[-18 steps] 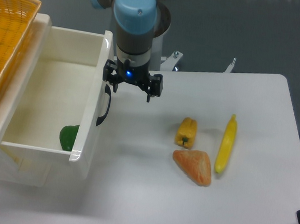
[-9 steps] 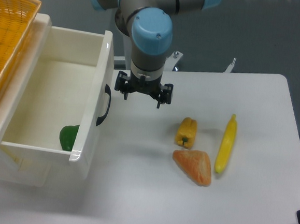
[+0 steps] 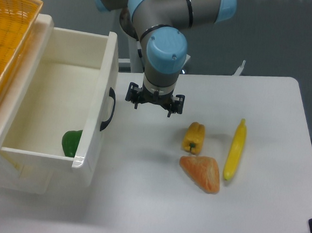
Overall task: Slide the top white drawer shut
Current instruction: 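Raise the gripper and swing it back toward the open drawer's front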
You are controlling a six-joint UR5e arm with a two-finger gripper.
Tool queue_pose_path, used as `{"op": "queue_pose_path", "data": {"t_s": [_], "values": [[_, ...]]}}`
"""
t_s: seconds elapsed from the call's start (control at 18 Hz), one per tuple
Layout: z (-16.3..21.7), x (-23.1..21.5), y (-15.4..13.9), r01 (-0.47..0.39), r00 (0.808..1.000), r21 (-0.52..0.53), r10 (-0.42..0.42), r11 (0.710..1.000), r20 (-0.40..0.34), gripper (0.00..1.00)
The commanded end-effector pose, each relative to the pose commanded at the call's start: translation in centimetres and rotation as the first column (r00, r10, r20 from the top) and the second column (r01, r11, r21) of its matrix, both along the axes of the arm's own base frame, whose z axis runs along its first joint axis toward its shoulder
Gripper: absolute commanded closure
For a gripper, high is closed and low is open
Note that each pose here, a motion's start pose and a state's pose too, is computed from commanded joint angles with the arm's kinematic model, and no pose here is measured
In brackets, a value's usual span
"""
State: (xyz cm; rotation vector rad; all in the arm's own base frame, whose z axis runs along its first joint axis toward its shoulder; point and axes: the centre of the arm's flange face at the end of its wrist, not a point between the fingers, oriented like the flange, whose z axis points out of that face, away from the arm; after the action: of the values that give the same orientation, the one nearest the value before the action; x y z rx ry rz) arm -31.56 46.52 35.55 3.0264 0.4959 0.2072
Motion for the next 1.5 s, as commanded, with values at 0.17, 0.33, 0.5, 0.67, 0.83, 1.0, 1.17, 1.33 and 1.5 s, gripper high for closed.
{"op": "queue_pose_path", "data": {"t_s": [0.17, 0.33, 0.5, 0.67, 0.83, 1.0, 1.17, 1.33, 1.5], "values": [[-0.6, -0.3, 0.2, 0.0, 1.0, -0.005, 0.0, 1.0, 0.008, 0.0], [-1.3, -1.0, 0.2, -0.012, 1.0, -0.008, 0.012, 1.0, 0.025, 0.0], [-1.8, -1.3, 0.8, -0.019, 0.999, 0.008, 0.019, 1.0, 0.026, 0.0], [-2.1, -1.5, 1.2, -0.03, 1.0, 0.036, 0.031, 0.999, -0.007, 0.0], [-2.6, -1.7, 1.6, -0.028, 0.999, 0.042, 0.029, 0.999, -0.014, 0.0], [-3.3, -1.8, 1.9, -0.024, 1.0, 0.035, 0.024, 0.999, -0.006, 0.0], [-3.6, -1.7, 1.9, -0.021, 1.0, 0.03, 0.021, 0.999, 0.0, 0.0], [-4.4, -1.1, 2.6, -0.007, 1.0, 0.022, 0.007, 1.0, 0.012, 0.0], [-5.1, -1.0, 2.8, -0.004, 1.0, 0.015, 0.004, 1.0, 0.022, 0.0]]}}
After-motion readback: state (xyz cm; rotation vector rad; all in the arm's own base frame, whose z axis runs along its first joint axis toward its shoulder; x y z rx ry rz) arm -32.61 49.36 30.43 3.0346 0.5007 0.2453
